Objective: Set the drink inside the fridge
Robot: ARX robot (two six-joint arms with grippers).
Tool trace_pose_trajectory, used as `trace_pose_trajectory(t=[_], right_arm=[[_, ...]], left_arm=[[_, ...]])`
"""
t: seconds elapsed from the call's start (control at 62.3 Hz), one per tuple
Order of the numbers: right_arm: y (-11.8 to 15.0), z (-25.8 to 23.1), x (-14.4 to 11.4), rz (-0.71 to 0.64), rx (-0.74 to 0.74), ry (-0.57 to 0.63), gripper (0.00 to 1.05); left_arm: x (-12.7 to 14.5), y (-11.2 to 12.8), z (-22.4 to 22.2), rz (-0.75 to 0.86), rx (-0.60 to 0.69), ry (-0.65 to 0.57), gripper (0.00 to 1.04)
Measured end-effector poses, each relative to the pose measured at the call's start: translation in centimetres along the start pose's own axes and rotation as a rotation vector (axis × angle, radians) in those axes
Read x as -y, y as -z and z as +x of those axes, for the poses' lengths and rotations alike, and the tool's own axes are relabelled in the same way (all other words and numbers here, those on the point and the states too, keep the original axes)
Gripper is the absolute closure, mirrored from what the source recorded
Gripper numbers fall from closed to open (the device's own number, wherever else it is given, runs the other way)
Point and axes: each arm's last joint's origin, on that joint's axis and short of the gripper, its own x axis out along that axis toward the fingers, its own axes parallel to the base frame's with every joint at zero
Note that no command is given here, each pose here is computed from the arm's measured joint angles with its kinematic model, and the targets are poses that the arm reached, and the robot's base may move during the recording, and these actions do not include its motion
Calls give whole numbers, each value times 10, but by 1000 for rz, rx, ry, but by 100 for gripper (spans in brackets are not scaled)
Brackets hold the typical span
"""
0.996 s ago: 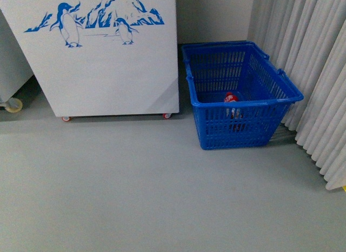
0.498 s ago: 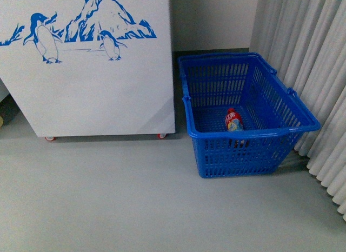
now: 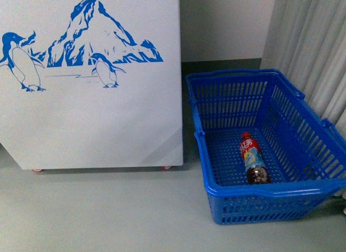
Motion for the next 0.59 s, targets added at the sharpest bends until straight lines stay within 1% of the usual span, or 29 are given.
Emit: trace_pose_trajectory(t=[0.594], right_arm=[[0, 0, 0, 0, 0, -5, 7]], left_arm=[[0, 0, 0, 0, 0, -1, 8]])
